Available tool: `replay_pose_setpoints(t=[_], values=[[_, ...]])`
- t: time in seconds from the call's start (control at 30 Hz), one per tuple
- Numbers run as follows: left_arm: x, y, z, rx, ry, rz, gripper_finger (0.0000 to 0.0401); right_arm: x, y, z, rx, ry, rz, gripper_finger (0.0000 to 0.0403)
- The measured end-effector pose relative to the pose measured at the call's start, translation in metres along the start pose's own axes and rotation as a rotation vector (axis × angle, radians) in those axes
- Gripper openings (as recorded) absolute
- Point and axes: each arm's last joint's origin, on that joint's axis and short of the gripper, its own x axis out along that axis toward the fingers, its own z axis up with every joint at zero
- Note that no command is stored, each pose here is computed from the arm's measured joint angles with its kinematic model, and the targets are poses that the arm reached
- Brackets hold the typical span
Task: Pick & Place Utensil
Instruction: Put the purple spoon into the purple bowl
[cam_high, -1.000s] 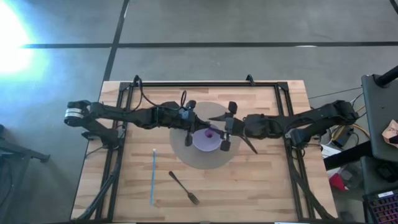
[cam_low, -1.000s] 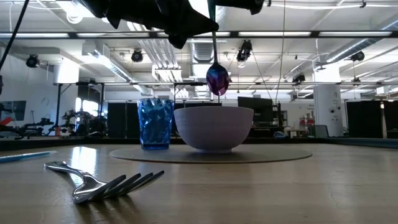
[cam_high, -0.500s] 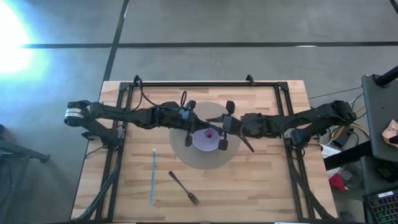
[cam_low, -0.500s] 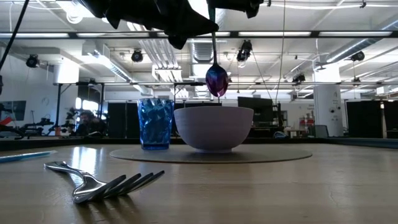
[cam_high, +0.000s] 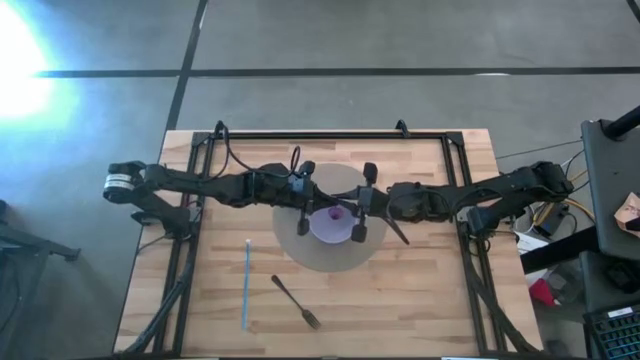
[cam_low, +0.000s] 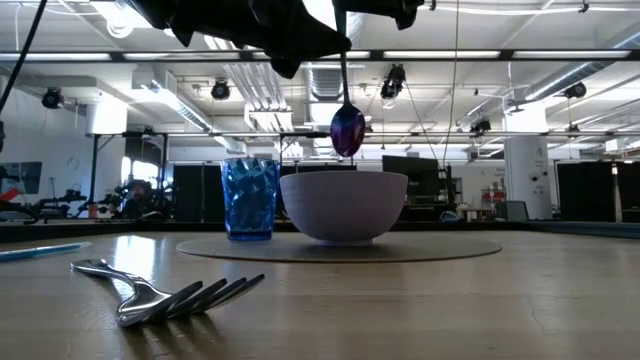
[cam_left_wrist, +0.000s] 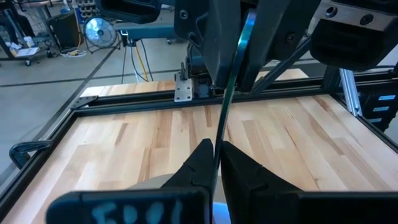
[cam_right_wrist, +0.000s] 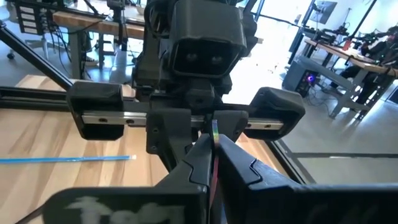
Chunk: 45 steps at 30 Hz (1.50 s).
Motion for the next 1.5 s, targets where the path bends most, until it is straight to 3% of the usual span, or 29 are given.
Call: replay_pose_setpoints(t=[0.3,0.8,1.1,1.5], values=[[0.0,0.0,0.0,-0.001,-0.001,0.0,0.0054,0.0,0.0,-0.001,-0.006,0.015,-0.003,0.0011],[-0.007,0.0,0.01,-0.009,0.009,0.001,0.0195,-0.009,-0.004,0.0,-0.016,0.05,-0.008,0.0011],[-0.03,0.003,0.028,0.029,0.088,0.12,0.0202,-0.035,-0.019,0.015,-0.031,0.026,-0.018,0.0011],[-0.074,0.0,0.047,0.027,0.091,0.128,0.0202,-0.078,-0.046,0.02,0.01,-0.044,-0.064,0.0011]])
